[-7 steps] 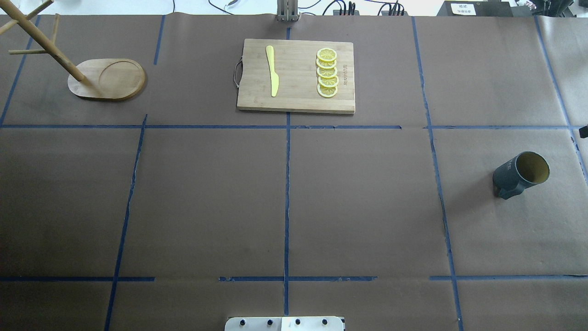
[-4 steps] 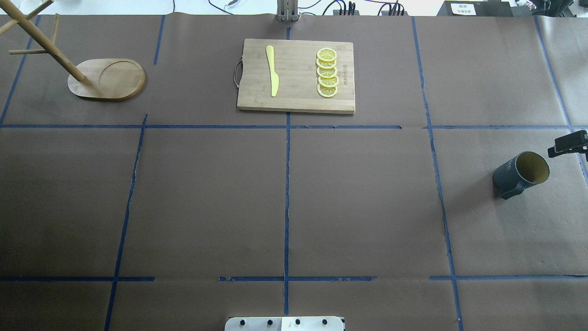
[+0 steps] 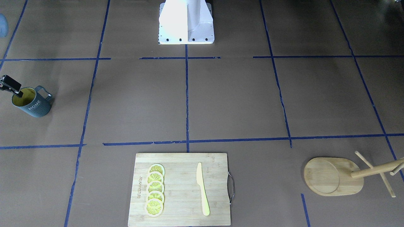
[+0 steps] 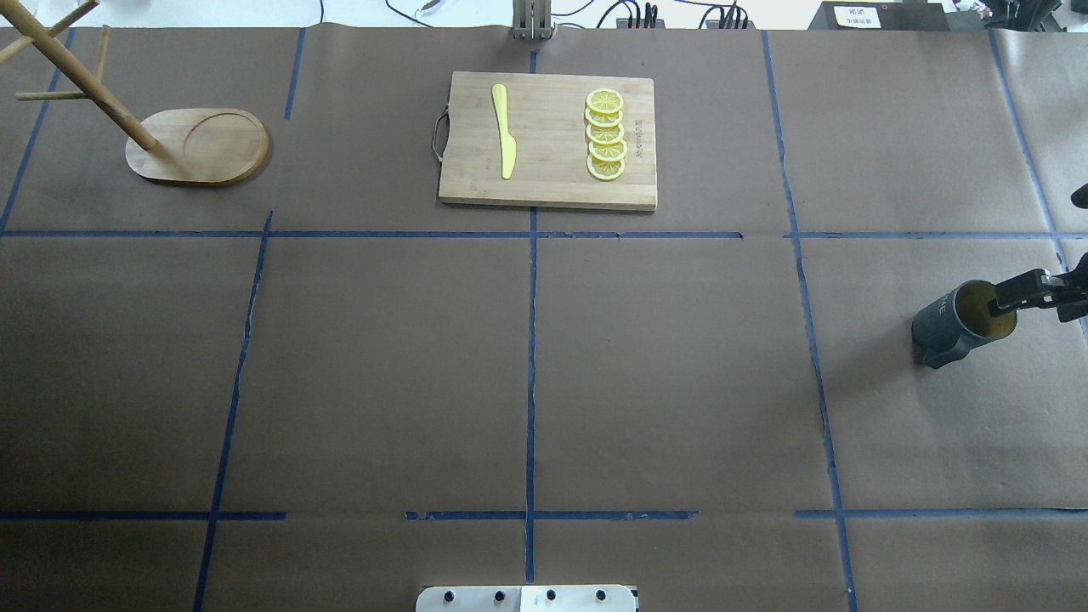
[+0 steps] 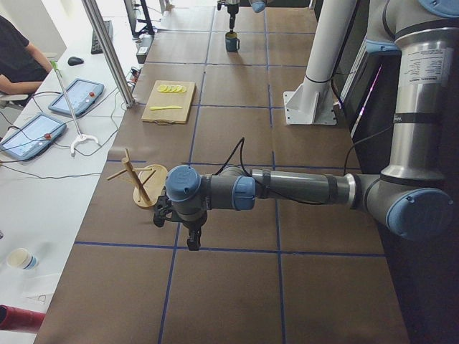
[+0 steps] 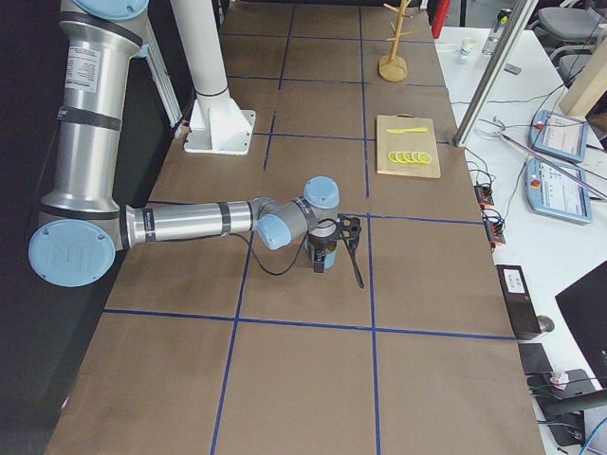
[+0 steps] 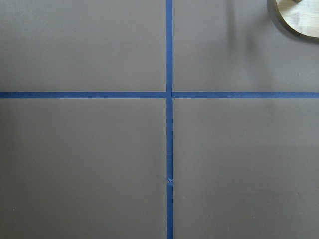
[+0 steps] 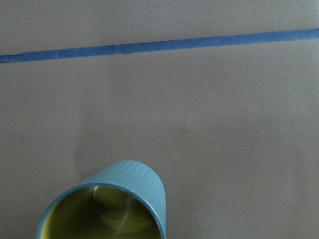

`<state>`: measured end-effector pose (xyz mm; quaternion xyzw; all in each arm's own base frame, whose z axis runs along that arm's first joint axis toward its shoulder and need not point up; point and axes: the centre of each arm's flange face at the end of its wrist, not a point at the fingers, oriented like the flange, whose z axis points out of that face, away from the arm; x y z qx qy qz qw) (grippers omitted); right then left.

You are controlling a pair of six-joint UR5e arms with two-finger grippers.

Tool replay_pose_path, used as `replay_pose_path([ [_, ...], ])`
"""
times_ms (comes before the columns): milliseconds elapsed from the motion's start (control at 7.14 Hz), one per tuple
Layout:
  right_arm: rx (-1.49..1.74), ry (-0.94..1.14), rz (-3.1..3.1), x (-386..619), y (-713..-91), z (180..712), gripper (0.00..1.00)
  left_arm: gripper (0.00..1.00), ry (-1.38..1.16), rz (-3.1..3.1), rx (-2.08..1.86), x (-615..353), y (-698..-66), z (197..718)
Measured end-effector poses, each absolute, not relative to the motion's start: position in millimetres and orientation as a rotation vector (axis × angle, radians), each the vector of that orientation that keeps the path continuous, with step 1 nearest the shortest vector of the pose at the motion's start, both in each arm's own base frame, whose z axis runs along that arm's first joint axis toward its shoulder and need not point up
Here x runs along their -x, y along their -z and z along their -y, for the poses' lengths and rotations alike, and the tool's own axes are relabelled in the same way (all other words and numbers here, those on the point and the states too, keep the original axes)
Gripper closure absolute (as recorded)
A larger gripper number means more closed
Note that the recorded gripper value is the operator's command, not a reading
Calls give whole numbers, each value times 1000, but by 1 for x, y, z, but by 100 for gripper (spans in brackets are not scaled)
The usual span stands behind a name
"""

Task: Hang cup on storage rack
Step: 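Lower the right gripper onto the teal mug rim and grasp it, then carry the teal mug with the right gripper to the table center and set it down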

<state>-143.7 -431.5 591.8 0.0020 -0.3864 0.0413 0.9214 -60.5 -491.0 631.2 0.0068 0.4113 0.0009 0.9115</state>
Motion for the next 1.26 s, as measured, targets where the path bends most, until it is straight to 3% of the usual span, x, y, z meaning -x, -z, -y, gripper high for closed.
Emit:
replay_pose_path([
  [140, 11, -77, 786, 151, -599, 432, 40, 0, -2, -848, -14, 61, -631, 491],
  [280, 20, -73, 781, 156, -603, 432, 95, 0, -3, -848, -14, 61, -631, 491],
  [420, 23, -82, 783, 160, -600, 435, 100, 0, -2, -848, -15, 61, -631, 491],
  [980, 21, -112, 802, 167, -582, 449, 100, 0, -4, -848, -20, 60, -627, 495],
  [1260, 96, -249, 840, 166, -536, 480, 100, 0, -6, -848, -24, 60, -625, 496],
])
